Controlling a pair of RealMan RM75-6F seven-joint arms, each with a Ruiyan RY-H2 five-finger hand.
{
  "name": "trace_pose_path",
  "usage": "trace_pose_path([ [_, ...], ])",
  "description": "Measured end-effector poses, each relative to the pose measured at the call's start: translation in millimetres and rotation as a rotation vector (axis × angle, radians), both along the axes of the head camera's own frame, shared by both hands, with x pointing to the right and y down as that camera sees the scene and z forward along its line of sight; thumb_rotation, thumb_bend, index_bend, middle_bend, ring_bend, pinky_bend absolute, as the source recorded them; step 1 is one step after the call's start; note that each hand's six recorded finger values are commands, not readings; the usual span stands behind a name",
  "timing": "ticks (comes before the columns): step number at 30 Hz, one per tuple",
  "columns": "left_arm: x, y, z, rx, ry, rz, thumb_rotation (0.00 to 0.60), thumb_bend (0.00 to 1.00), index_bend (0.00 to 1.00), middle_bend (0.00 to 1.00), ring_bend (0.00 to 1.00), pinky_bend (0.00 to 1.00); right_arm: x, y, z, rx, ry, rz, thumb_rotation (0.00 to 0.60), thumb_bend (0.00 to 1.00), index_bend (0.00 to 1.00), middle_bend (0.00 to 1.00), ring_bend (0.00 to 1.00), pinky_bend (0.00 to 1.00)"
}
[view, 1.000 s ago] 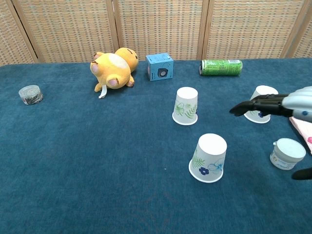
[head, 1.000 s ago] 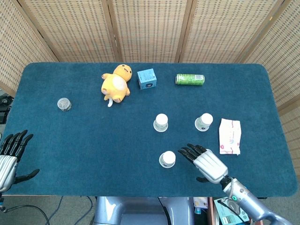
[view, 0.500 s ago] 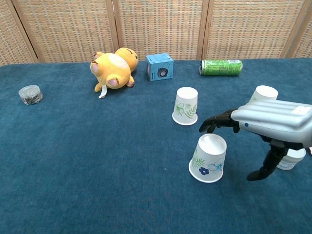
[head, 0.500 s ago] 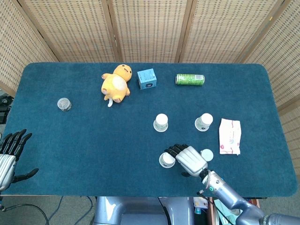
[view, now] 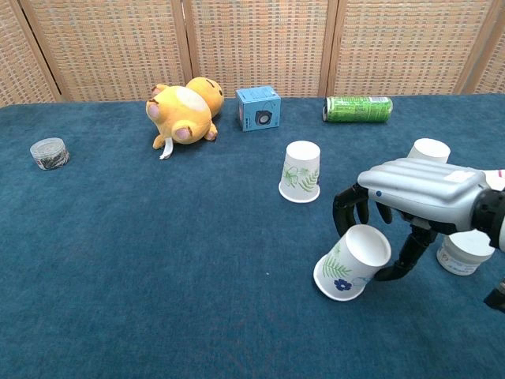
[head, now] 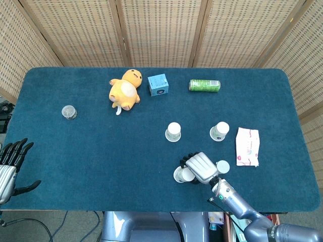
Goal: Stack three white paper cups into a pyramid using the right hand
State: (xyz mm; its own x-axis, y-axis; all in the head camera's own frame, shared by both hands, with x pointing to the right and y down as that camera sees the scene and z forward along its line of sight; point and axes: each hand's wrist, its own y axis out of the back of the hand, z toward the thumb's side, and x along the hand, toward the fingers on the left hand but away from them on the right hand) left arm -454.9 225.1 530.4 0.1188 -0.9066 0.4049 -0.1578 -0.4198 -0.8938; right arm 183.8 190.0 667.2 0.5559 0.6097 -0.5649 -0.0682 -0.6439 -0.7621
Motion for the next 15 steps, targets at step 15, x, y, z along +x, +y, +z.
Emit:
trace_pose_path([
  [15, -2.4, -4.1, 5.5, -0.019, -0.007, -0.012, 0.600, 0.09, 0.00, 0.00, 0.00, 0.00, 3.9, -63.8, -39.1, 0.145, -0.024, 0.092, 0.600, 0.34, 0.51, 0.56, 0.46, 0.55],
])
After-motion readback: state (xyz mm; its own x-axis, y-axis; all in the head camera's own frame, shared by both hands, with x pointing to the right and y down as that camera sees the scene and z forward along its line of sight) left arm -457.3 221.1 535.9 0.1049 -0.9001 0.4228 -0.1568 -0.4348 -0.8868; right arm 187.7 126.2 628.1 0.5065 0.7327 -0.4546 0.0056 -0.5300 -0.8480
